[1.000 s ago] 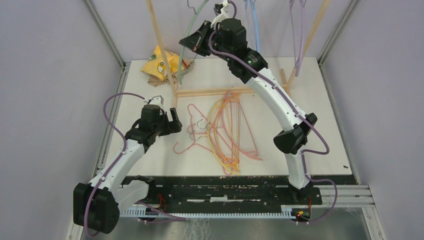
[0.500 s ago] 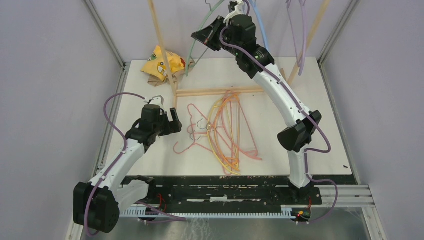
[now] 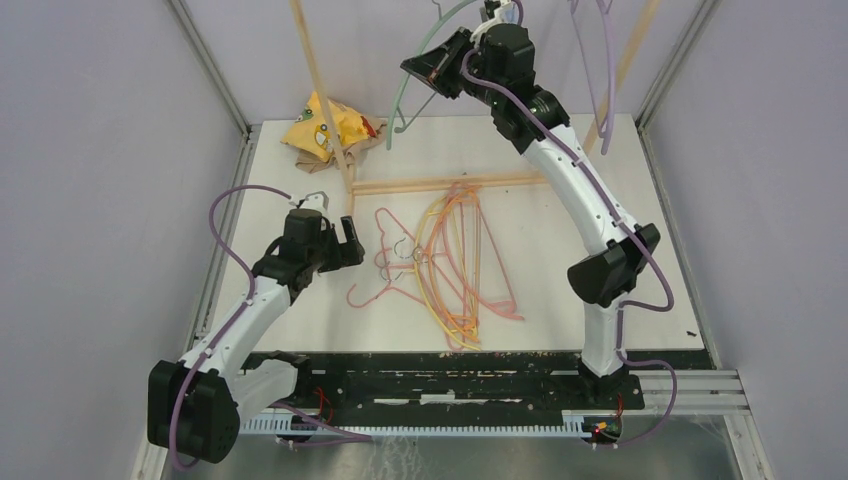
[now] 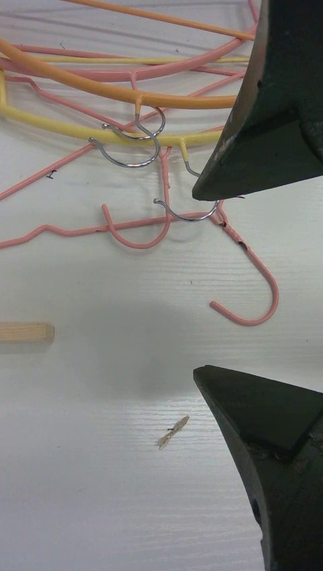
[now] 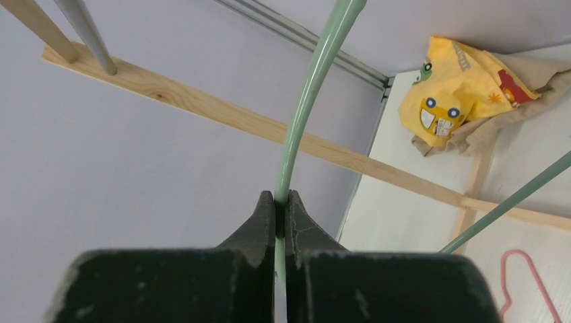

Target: Organize the hangers

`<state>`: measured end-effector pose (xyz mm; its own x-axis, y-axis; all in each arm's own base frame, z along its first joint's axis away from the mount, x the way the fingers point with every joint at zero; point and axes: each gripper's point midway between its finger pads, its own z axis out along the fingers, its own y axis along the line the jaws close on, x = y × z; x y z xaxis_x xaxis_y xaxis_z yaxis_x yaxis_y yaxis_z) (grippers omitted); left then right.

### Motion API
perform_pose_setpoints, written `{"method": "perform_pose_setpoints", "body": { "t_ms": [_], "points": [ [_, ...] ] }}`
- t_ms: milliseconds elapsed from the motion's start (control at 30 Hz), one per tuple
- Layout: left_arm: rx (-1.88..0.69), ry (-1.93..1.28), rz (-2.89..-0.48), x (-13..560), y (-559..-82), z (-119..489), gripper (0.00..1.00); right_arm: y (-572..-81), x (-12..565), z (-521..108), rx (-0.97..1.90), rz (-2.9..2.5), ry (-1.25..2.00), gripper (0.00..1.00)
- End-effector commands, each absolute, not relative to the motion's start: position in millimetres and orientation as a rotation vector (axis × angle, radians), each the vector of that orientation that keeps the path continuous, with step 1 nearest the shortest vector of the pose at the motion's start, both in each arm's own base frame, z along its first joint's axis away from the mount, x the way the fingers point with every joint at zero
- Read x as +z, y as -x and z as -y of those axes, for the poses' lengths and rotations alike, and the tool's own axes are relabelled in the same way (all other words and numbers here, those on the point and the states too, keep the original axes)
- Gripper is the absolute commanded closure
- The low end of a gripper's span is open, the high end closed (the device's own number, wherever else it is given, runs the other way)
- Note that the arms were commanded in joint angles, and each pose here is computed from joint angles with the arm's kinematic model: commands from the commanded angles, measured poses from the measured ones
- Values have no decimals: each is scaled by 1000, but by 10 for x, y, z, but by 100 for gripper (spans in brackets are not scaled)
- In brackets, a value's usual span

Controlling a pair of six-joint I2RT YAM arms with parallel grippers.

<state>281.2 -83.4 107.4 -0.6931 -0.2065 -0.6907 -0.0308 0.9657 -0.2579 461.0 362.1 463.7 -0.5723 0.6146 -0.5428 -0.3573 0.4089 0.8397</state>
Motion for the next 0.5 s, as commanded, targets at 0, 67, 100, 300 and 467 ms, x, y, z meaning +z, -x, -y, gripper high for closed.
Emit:
{"method": "perform_pose_setpoints", "body": {
  "t_ms": [0, 67, 100, 300, 467],
  "points": [
    [-297, 165, -2278, 1151, -2895, 853, 1, -4054, 5342, -3515, 1458, -1605, -104, 99],
    [-302, 162, -2278, 1151, -2898, 863, 1, -3962, 5294, -3521, 1469, -1635, -94, 99],
    [-303, 163, -2279, 1147, -2900, 865, 1, -3922, 5261, -3523, 1473, -1649, -87, 99],
    [-307, 164, -2280, 1140, -2910, 873, 1, -3658, 5112, -3541, 1476, -1732, -28, 99],
    [-306, 165, -2275, 1150, -2914, 871, 1, -3420, 5074, -3584, 1479, -1770, 43, 99]
  ]
}}
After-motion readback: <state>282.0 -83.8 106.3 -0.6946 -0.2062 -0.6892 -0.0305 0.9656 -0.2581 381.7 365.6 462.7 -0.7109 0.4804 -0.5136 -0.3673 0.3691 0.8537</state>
